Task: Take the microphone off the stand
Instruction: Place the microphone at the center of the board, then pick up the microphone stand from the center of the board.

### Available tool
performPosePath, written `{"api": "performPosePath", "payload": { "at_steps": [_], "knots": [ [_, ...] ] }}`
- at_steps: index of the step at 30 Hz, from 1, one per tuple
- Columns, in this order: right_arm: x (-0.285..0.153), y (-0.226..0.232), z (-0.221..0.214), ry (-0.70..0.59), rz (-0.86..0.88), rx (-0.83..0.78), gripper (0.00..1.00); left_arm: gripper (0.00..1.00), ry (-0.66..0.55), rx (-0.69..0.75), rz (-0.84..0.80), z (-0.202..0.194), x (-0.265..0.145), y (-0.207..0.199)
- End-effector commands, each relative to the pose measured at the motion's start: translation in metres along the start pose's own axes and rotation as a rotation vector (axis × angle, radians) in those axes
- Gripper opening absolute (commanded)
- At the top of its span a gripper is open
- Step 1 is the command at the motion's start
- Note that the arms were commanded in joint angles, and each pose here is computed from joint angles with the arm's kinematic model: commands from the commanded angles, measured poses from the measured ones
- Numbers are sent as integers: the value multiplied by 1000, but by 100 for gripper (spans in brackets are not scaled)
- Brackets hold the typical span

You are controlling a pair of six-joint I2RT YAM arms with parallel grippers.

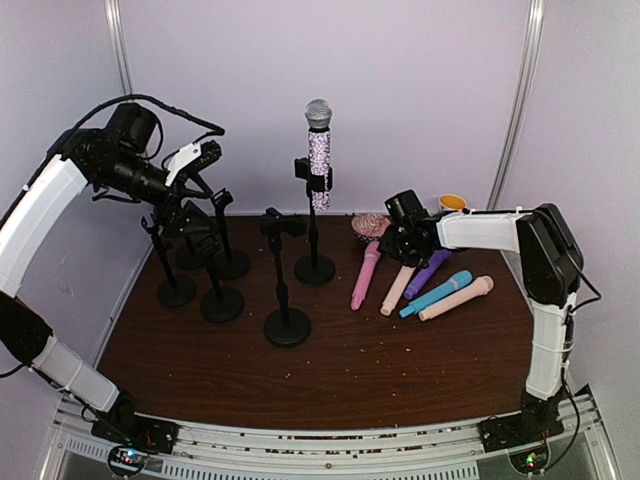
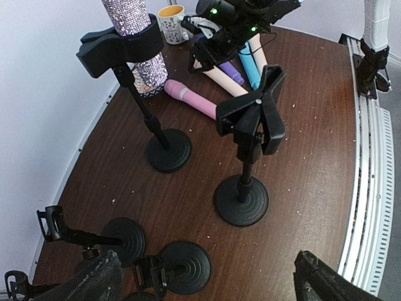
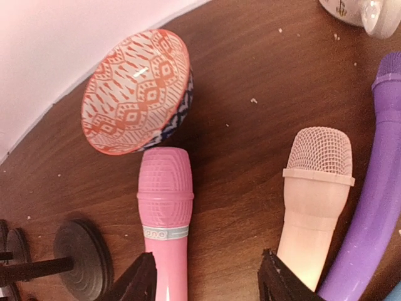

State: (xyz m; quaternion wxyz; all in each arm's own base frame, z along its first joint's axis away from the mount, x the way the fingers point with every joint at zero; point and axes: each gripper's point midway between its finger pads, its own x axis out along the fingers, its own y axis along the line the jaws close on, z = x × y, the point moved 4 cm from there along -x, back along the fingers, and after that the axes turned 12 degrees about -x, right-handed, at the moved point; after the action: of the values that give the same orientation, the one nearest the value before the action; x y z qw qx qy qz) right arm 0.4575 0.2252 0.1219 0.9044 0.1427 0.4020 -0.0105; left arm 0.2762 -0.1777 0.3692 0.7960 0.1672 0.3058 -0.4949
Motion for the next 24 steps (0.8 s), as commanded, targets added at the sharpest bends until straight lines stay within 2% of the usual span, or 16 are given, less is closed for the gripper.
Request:
{"api": "performPosePath", "payload": {
  "at_steps": [1, 4, 9, 13, 18, 24],
  "knots": [
    [-64, 28, 35, -191, 91, -33, 57, 98, -28, -17, 6, 6, -7, 3],
    [-103, 47, 33, -288, 146, -113, 59, 98, -40, -61, -2, 3, -6, 9],
    [-165, 86, -2, -429, 283, -317, 64, 98, -39, -105, -18, -6, -2, 14],
    [-200, 111, -36, -519, 477, -443, 70, 98, -36, -115, -51, -12, 4, 11],
    [-215, 144, -83, -590, 699, -619, 76, 98, -43, -121, -78, -13, 6, 8],
    [-192, 180, -125, -566, 681, -741, 75, 97, -53, -120, -86, -11, 4, 6]
  ]
}}
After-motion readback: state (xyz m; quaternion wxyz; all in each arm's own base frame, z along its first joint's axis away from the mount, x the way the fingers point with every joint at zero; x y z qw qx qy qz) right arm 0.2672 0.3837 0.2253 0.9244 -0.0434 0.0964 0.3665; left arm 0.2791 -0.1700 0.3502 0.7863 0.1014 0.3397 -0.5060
